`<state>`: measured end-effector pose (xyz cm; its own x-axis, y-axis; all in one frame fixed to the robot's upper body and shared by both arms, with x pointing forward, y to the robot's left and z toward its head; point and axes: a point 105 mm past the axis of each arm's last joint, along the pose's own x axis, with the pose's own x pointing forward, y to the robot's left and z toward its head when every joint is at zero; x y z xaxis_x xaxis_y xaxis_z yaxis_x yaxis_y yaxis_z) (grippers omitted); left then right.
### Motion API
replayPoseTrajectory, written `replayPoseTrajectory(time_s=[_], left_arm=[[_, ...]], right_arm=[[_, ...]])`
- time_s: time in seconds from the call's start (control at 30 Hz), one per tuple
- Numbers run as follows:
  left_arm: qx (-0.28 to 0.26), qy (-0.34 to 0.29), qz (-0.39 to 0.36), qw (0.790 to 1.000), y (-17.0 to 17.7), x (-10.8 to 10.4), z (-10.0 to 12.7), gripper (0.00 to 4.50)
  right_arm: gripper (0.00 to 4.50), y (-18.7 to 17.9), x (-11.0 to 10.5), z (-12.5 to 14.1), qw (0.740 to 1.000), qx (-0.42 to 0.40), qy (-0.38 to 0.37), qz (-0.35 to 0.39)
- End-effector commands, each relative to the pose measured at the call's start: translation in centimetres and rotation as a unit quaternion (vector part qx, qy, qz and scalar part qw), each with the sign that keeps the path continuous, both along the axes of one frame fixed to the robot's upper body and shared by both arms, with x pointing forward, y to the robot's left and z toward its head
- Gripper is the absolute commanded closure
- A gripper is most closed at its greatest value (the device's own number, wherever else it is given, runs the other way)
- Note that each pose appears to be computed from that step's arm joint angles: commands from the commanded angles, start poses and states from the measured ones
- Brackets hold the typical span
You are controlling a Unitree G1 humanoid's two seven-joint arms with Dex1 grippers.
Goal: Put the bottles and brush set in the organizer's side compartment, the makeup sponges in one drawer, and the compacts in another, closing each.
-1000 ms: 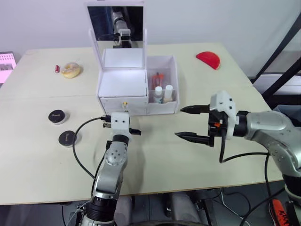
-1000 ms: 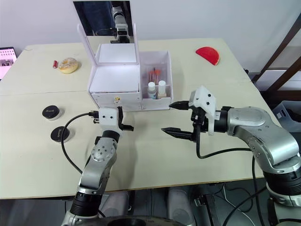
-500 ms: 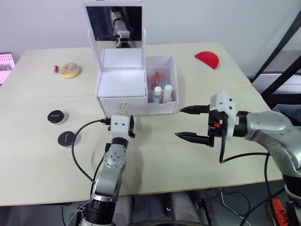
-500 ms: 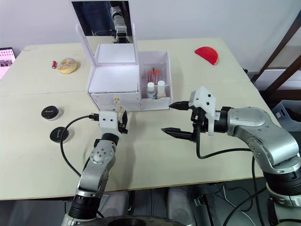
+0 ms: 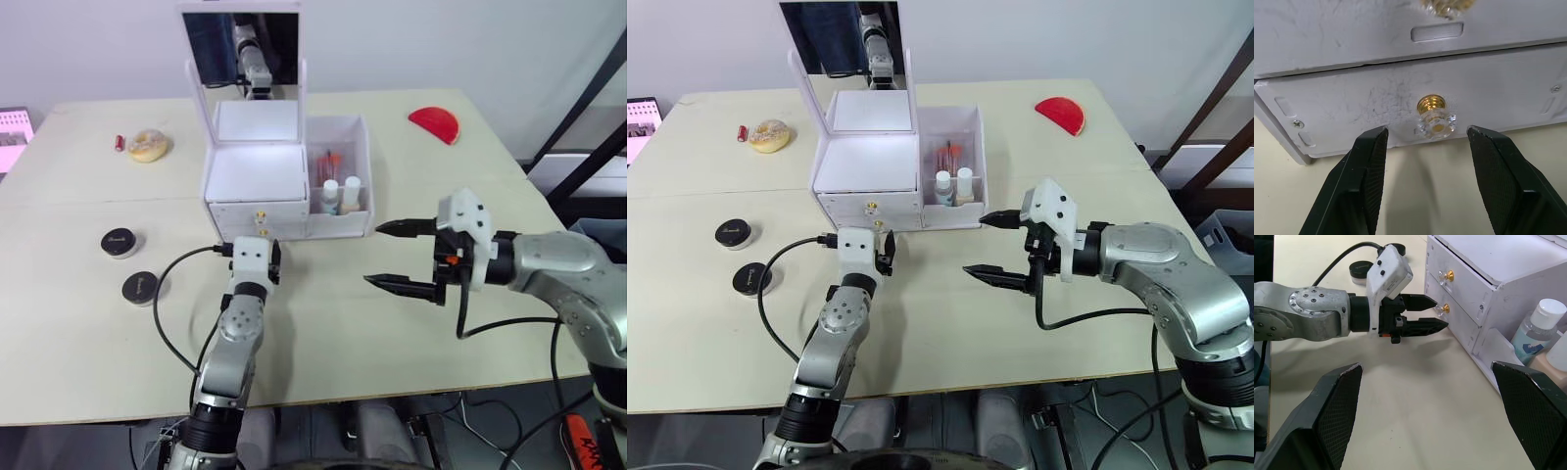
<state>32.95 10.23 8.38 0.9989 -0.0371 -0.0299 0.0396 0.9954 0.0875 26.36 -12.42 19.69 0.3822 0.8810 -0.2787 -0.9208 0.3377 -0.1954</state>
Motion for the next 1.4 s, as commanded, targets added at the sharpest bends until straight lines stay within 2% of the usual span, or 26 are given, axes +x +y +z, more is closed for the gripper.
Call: replayPoseTrajectory(time_s=[0.03,0.2,0.3,0.4,0.43,0.77,1.03,1.17,1.4], left_arm=[[-0.011,-0.038,-0.007,0.999,-0.5,0.3,1.9,1.80],[-0.017,-0.044,-0.012,0.999,-0.6,0.3,2.0,1.80],[-0.022,-0.049,-0.019,0.998,-0.9,0.2,2.1,2.67],[-0.023,-0.053,-0.024,0.998,-1.1,0.2,2.3,4.12],[-0.023,-0.054,-0.025,0.998,-1.1,0.2,2.3,4.21],[-0.014,-0.044,-0.041,0.998,-1.1,-0.4,1.8,4.21],[0.000,-0.046,-0.119,0.992,-1.6,-3.6,2.2,4.21],[0.015,-0.031,-0.166,0.986,-1.8,-6.2,1.4,4.21],[0.011,0.005,-0.188,0.982,-0.6,-9.9,0.5,4.21]], right_arm=[[0.00,0.2,-0.2,1.1,1.000,0.000,-0.026,0.006],[0.00,0.2,-0.3,1.0,1.000,-0.002,-0.025,0.006],[0.00,0.1,-0.3,0.9,1.000,-0.004,-0.024,0.005],[0.00,0.1,-0.3,0.8,1.000,-0.004,-0.024,0.005],[0.00,0.1,-0.3,0.8,1.000,-0.005,-0.024,0.004],[0.00,0.1,-0.4,0.7,1.000,-0.007,-0.025,0.004],[0.00,0.1,-0.4,0.4,1.000,-0.009,-0.021,0.004],[0.00,-0.1,-0.2,0.4,1.000,-0.012,-0.022,0.004],[0.00,-0.2,0.1,0.4,0.999,-0.017,-0.027,0.006]])
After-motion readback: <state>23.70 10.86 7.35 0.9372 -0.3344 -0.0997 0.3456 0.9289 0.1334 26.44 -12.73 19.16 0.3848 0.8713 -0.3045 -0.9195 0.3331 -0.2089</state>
